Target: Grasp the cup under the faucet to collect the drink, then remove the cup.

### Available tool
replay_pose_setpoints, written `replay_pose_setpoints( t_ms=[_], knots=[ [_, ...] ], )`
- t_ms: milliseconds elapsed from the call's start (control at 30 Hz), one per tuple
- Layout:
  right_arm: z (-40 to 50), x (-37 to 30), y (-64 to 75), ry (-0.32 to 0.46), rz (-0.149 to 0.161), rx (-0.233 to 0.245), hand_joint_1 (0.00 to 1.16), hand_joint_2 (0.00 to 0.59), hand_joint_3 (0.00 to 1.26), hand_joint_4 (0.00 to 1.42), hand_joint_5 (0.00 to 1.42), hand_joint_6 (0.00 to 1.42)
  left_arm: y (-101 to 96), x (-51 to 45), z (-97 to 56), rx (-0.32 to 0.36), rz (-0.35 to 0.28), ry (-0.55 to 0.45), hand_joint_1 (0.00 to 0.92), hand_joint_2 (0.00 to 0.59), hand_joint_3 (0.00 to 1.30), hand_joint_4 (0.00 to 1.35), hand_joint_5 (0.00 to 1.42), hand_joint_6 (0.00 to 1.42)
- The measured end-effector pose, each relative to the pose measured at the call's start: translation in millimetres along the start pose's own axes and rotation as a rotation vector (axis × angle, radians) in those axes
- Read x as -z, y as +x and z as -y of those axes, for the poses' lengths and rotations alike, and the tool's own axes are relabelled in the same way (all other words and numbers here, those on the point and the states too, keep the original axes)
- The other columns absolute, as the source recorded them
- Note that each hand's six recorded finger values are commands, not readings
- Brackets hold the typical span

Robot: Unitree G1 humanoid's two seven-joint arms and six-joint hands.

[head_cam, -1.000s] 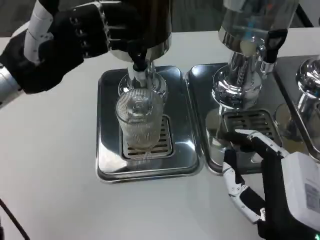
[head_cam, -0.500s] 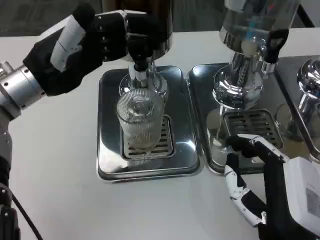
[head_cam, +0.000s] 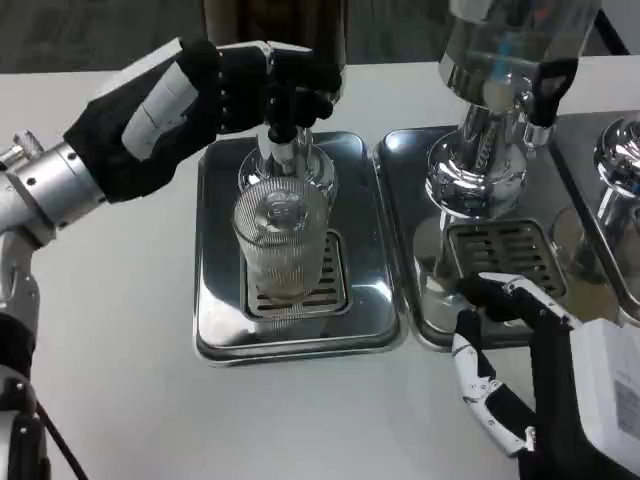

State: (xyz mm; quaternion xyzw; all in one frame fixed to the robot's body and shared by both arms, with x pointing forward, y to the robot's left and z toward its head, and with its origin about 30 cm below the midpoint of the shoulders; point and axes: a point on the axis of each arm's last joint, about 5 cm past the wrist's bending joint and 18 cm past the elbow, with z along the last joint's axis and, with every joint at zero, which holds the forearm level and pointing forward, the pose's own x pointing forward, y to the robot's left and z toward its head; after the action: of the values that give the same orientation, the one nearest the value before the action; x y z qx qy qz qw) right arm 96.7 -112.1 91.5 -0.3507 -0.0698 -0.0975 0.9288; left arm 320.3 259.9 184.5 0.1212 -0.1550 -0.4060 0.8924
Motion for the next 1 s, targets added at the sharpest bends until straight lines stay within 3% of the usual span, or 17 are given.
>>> replay_pose_setpoints(
  t_ms=[433,1000],
  knots=[
    [0.8,0.8,0.8,0.009,-0.007,0.005,0.6,0.466,0.48,0.46,0.45,0.35,-2.3,2.6,2.7,0.006,0.009,0.027,0.0,0.058,0.35,0.25,0.3,0.27],
    [2.7,2.8,1.3,0.012,-0.018,0.004,0.6,0.466,0.48,0.45,0.45,0.35,-5.9,1.1,8.4,0.008,0.038,0.171,0.0,0.065,0.32,0.24,0.29,0.29]
  ],
)
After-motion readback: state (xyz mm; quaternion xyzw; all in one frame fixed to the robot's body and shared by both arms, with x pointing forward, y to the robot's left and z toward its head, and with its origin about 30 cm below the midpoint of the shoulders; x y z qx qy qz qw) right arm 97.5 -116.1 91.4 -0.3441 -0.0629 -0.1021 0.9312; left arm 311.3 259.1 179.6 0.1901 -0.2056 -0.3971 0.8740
